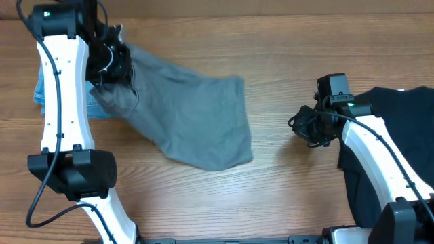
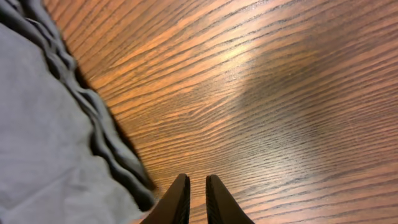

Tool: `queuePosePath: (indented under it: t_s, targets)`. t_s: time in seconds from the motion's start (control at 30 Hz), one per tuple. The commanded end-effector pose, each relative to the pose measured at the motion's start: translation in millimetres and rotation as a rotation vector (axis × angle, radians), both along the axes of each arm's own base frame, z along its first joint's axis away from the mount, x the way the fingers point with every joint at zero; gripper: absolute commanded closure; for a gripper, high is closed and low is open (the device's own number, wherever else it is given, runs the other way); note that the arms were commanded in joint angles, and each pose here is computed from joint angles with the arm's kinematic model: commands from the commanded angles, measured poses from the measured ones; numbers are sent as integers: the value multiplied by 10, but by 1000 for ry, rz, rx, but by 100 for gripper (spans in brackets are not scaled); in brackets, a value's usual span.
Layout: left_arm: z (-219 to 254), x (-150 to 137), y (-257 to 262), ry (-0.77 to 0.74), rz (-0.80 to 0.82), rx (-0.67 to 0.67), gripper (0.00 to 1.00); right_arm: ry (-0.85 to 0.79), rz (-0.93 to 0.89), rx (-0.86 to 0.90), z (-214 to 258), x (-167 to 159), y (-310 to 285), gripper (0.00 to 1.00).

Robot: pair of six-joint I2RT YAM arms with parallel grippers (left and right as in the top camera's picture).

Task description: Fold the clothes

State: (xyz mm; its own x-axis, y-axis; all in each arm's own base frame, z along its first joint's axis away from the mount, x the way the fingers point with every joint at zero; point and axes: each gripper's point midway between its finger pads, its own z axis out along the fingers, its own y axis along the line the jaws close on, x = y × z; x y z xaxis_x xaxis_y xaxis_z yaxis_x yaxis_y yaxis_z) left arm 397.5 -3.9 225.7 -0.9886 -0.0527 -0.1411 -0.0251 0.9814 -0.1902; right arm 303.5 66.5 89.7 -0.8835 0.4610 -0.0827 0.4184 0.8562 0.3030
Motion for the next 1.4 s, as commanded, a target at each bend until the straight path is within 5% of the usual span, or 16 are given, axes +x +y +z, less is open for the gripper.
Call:
queuePosePath:
  t_s: [0.0, 0.37, 0.7, 0.83, 1.0, 1.2, 1.37]
  targets:
    - [48, 34, -277, -23, -27, 38, 96, -37, -2, -14, 109, 55, -34, 87]
    - [-625, -145, -1182, 88, -104, 110, 95, -30, -2, -15, 104, 38, -37, 87]
    - [-1045, -168, -2119, 5, -59, 47, 94, -33, -2, -15, 105, 45, -36, 87]
    - [-1209, -258, -2267, 10, -50, 48, 77, -36, 13, -18, 105, 45, -35, 87]
    - [-1295, -306, -2259, 24, -49, 61, 18, -35, 21, -20, 103, 36, -36, 87]
    - [-978, -155, -2021, 5, -43, 71, 11, -117, 212, 18, 162, 109, 111, 85]
    - [-709, 5, -1612, -22, -49, 120, 7, -272, 429, 240, 415, 201, 570, 68]
